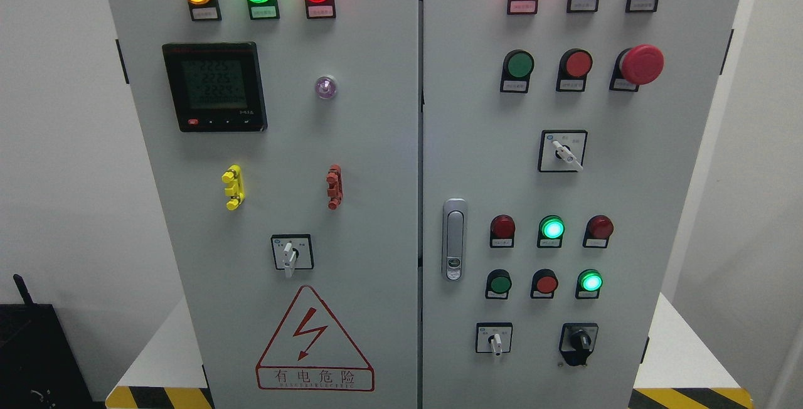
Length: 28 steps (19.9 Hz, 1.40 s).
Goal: Turn on light switch 1
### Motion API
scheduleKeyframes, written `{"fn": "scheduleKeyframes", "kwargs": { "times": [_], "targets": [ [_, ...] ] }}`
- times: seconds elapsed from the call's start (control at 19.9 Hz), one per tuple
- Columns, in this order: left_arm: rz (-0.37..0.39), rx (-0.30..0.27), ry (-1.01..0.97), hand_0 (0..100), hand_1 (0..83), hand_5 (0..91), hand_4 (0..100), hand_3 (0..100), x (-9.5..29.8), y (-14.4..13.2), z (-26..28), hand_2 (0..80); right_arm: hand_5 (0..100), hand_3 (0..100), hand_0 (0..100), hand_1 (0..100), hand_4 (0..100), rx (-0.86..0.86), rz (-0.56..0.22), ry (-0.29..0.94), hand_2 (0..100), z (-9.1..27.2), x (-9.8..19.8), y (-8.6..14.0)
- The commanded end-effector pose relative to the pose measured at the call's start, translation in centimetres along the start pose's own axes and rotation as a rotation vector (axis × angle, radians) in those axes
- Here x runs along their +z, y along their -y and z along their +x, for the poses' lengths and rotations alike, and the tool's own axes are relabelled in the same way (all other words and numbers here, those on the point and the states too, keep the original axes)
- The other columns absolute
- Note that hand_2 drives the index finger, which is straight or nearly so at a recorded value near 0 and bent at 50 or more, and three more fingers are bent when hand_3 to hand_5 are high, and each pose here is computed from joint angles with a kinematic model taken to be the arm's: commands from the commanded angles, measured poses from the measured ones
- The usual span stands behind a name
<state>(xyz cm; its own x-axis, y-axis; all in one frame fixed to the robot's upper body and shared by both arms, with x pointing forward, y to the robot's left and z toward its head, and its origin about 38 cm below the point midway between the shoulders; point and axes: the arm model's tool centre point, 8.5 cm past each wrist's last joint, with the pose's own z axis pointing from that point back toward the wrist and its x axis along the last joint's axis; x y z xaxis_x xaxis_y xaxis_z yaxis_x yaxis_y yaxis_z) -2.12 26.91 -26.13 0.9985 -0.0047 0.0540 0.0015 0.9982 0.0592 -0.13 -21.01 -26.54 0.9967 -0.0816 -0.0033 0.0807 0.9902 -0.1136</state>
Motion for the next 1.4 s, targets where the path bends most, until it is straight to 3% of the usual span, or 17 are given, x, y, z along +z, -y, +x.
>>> {"fn": "scheduleKeyframes", "kwargs": {
  "times": [0.0, 0.3, 0.6, 0.9, 1.05, 1.15, 1.25, 1.35],
  "targets": [
    [-0.030, -0.011, -0.001, 33, 12.4, 0.0, 0, 0, 0.0, 1.6, 0.0, 0.0, 0, 0, 31, 0, 0, 0.000, -0.001, -0.001, 0, 0.0, 0.0, 0.0],
    [-0.031, -0.010, 0.009, 33, 12.5, 0.0, 0, 0, -0.1, 1.7, 0.2, 0.0, 0, 0, 31, 0, 0, 0.000, -0.001, -0.001, 0, 0.0, 0.0, 0.0],
    [-0.019, 0.000, 0.264, 33, 13.4, 0.0, 0, 0, 0.8, 1.4, 3.2, 0.0, 0, 0, 31, 0, 0, 0.000, -0.001, -0.001, 0, 0.0, 0.0, 0.0],
    [0.029, -0.056, 0.608, 32, 16.4, 0.0, 0, 0, 6.0, -2.1, 10.1, 0.0, 0, 0, 31, 0, 0, 0.000, -0.001, -0.001, 0, 0.0, 0.0, 0.0],
    [0.023, -0.109, 0.767, 33, 18.1, 0.0, 0, 0, 10.1, -3.5, 12.7, 0.0, 0, 0, 31, 0, 0, 0.000, -0.001, -0.001, 0, 0.0, 0.0, 0.0],
    [0.026, -0.133, 0.881, 33, 19.9, 0.0, 10, 0, 13.4, -4.5, 14.7, 0.0, 0, 0, 31, 0, 0, 0.000, -0.001, -0.001, 0, 0.0, 0.0, 0.0],
    [0.047, -0.134, 0.963, 35, 22.2, 0.0, 26, 13, 15.4, -5.1, 16.4, 0.0, 0, 0, 31, 0, 0, 0.000, 0.000, 0.001, 0, 0.1, 0.0, 0.0],
    [0.082, -0.127, 1.048, 36, 24.9, 0.0, 33, 22, 16.8, -6.2, 17.3, 0.0, 0, 0, 31, 0, 0, 0.000, -0.001, -0.001, 0, 0.0, 0.0, 0.0]
  ]
}}
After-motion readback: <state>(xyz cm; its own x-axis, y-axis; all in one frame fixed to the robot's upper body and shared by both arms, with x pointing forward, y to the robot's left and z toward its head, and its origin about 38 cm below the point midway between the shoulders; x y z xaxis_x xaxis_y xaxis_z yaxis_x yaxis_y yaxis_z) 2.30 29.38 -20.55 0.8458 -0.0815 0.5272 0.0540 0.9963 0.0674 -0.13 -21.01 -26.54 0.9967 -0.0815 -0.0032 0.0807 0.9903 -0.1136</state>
